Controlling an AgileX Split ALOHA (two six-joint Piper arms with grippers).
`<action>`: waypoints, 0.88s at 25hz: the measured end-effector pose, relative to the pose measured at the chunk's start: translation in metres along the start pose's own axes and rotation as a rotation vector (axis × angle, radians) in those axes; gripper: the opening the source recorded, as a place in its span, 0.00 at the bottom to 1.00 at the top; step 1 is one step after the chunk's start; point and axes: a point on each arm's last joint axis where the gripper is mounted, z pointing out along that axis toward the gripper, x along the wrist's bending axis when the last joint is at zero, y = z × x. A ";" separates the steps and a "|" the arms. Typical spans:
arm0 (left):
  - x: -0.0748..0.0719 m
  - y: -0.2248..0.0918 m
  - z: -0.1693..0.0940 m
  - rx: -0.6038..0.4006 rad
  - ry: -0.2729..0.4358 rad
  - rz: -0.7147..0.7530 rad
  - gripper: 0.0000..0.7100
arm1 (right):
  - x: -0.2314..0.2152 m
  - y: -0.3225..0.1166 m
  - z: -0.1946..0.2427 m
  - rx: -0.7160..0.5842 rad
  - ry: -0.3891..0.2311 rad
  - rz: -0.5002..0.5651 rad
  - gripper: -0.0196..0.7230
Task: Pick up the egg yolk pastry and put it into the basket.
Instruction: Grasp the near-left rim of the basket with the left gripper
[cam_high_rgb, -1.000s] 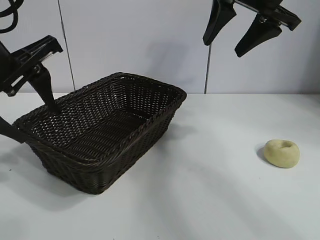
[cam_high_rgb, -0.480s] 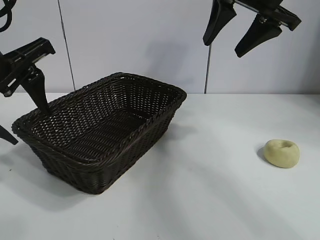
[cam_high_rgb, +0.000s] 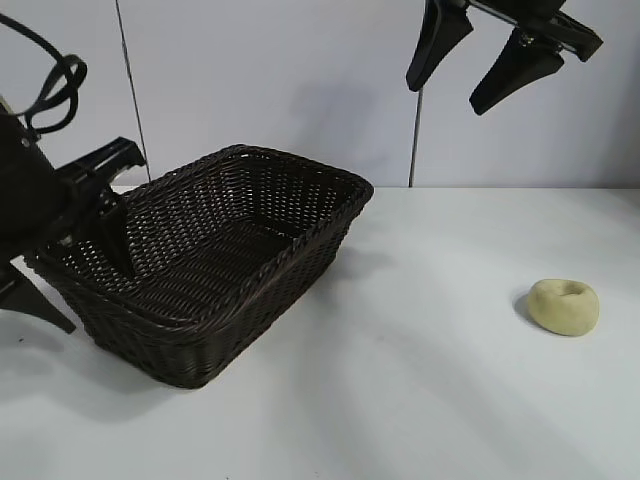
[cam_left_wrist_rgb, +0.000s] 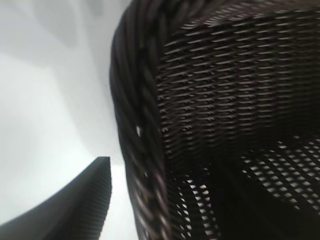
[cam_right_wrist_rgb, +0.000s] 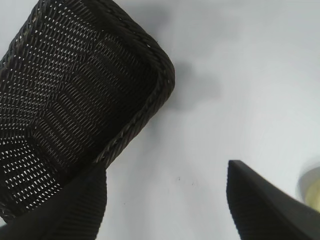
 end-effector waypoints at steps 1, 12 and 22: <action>0.000 0.000 0.005 0.002 0.009 -0.002 0.60 | 0.000 0.000 0.000 0.000 0.000 0.000 0.69; -0.001 0.004 0.022 -0.014 -0.003 -0.005 0.26 | 0.000 0.000 0.000 0.001 0.000 0.000 0.69; -0.002 0.004 0.021 -0.010 -0.005 -0.015 0.14 | 0.000 0.000 0.000 0.003 0.000 0.000 0.69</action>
